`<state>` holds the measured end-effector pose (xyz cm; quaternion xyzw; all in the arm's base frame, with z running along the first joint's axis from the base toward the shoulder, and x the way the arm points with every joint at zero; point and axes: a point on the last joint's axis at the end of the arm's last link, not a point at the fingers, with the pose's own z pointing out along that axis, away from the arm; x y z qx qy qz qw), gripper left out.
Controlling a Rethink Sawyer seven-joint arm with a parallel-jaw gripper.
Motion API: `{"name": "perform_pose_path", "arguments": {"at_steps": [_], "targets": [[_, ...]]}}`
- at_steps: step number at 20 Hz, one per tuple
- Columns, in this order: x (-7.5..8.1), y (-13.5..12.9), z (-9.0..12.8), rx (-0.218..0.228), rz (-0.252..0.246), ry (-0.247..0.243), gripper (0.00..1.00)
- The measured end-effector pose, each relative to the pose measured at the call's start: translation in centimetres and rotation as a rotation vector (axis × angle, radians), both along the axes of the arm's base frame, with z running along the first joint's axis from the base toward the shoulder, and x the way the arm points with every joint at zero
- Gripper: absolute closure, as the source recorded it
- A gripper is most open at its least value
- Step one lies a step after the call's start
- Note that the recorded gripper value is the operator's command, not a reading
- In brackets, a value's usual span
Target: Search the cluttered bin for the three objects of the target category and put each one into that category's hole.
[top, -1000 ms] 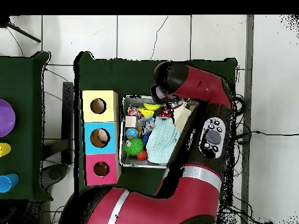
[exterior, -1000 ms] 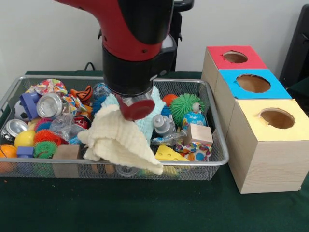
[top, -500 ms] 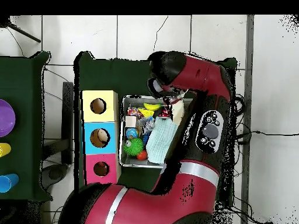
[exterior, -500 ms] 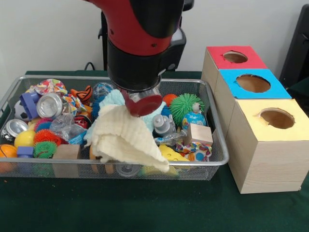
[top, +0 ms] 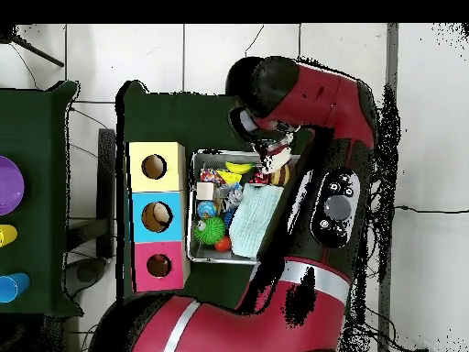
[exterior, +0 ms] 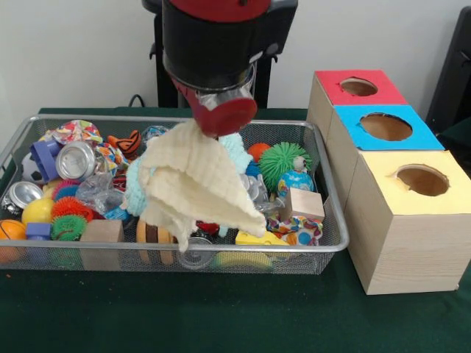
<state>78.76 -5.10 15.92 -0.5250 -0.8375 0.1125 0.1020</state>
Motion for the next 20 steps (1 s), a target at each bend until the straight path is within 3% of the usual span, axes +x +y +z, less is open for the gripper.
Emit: {"name": "perform_pose_path", "arguments": {"at_steps": [6, 10, 15, 20], "targets": [[1.0, 1.7, 2.1, 0.018, 0.000, -0.030, 1.00], [1.8, 4.6, 3.5, 0.023, -0.007, -0.056, 1.00], [2.5, 9.8, 5.1, 0.026, -0.063, -0.077, 1.00], [2.9, 12.6, 5.5, 0.025, -0.102, -0.088, 1.00]]}}
